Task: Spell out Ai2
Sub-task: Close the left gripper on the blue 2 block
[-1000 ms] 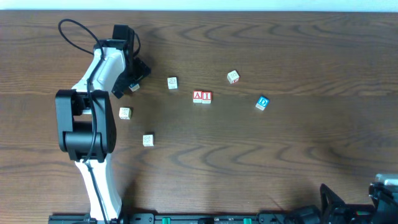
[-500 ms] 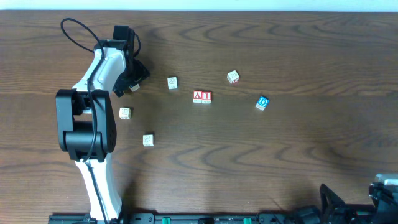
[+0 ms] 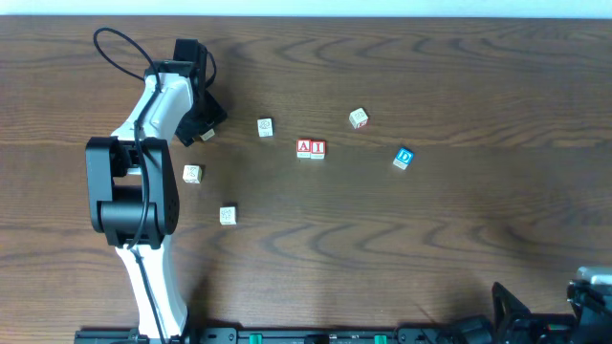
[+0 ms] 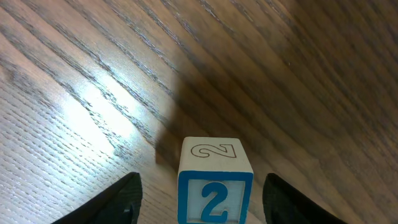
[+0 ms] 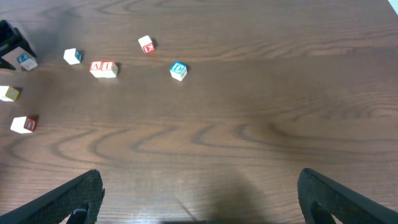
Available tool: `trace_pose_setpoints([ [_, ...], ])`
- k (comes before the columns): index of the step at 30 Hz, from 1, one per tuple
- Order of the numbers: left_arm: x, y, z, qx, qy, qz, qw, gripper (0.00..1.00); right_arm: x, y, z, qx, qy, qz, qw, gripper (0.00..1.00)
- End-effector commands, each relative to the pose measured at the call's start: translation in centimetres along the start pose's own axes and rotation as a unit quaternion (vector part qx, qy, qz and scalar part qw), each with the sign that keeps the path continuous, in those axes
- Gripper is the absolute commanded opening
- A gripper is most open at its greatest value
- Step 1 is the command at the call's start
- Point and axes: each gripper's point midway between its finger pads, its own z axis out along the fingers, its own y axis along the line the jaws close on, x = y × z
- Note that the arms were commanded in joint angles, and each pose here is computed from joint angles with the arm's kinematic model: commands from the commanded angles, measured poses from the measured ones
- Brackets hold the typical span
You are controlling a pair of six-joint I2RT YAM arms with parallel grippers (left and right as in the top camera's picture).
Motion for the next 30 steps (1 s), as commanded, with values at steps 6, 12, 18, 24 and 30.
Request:
trace_pose_setpoints([
  [6,-0.21,0.08,0.1,-0.001,0.0,0.001,1.0,0.58,0.05,-0.05,-0.03,0.0,0.0,-0.002,1.0,0.99],
  [12,-0.21,0.08,0.1,-0.001,0.0,0.001,1.0,0.53,0.05,-0.05,-0.03,0.0,0.0,-0.002,1.0,0.99],
  [18,-0.21,0.08,0.1,-0.001,0.0,0.001,1.0,0.49,0.05,-0.05,-0.03,0.0,0.0,-0.002,1.0,0.99],
  [24,-0.21,0.08,0.1,-0.001,0.0,0.001,1.0,0.44,0.05,-0.05,-0.03,0.0,0.0,-0.002,1.0,0.99],
  [30,-0.21,0.08,0.1,-0.001,0.0,0.001,1.0,0.4,0.05,-0.05,-0.03,0.0,0.0,-0.002,1.0,0.99],
])
